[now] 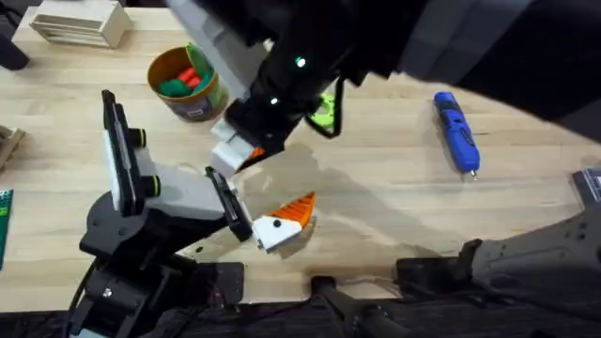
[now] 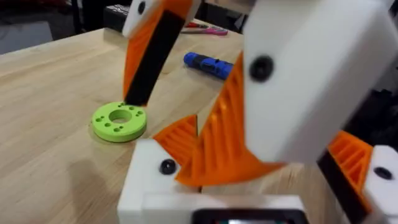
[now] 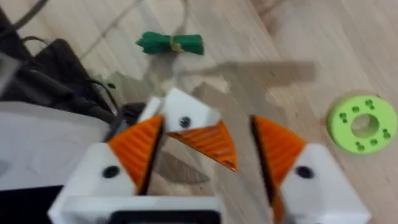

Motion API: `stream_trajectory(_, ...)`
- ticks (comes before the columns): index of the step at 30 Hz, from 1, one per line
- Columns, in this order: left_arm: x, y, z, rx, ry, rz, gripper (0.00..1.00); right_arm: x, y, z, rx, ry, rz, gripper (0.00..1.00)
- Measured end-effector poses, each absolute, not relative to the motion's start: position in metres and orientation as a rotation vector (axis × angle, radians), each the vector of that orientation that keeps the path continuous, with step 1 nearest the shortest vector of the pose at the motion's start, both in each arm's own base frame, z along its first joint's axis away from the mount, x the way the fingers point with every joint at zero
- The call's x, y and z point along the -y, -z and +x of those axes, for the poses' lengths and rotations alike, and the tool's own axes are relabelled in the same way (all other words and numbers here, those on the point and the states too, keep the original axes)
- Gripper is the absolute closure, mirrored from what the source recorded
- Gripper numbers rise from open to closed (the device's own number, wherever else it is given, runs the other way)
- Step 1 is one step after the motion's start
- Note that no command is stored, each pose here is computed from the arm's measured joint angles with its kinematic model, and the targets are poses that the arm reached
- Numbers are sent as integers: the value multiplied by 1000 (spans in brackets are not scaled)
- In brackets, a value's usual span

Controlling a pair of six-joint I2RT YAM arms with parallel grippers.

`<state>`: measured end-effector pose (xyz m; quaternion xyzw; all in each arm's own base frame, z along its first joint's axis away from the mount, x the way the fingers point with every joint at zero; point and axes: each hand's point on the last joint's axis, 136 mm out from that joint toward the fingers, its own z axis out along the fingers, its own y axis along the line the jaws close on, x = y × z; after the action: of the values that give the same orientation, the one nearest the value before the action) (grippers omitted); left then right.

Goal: Pick up the gripper from the table and insert it into the empty holder that is missing its gripper. Then pick up a screw, insert it into the mounting hole, and use the screwdriver to tighten it. Finally, clean up the table by picking up the vegetable and placing it into the bucket.

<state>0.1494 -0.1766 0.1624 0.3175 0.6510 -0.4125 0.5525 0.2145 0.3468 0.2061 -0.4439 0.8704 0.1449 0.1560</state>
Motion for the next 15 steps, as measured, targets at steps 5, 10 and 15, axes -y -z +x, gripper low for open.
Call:
stream_trajectory(5,177,-162,149,-1538,974,753,13,-328,-220,223,-2506,-414,-1208,95)
stream_trajectory(10,177,-162,149,-1538,973,753,14,-299,-259,231,-2449,-446,-1095,94)
stream_trajectory(15,177,-163,149,-1536,972,755,14,-266,-265,231,-2457,-447,-999,94)
